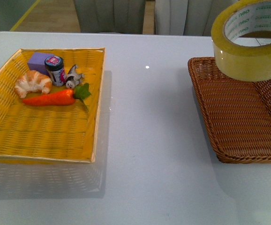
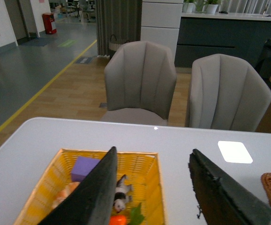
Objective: Move tape to another basket
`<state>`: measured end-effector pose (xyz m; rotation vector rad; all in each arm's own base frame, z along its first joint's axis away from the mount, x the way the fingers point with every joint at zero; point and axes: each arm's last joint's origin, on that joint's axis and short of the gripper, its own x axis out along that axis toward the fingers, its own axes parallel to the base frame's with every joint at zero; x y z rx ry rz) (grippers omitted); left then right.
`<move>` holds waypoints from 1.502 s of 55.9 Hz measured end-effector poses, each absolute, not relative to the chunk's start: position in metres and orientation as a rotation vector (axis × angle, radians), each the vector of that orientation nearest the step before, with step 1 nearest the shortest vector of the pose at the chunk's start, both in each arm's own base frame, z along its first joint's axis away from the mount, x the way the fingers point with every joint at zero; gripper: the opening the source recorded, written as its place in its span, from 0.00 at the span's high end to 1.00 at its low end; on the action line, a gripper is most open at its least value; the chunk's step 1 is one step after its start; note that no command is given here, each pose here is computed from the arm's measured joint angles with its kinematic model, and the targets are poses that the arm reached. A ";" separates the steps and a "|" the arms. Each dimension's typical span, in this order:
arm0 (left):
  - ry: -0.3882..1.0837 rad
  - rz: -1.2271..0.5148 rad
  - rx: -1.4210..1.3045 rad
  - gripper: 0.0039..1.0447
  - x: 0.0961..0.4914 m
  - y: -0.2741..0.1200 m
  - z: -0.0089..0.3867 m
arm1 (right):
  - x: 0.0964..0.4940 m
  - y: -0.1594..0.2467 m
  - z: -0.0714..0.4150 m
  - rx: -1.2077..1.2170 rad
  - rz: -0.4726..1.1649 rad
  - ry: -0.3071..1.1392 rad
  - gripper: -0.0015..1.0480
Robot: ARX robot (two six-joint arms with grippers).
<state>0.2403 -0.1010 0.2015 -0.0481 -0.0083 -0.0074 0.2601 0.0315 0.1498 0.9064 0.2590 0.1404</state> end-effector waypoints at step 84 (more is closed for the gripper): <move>-0.012 -0.003 -0.011 0.99 0.124 0.000 0.171 | 0.388 -0.026 0.008 0.981 -0.290 0.501 0.25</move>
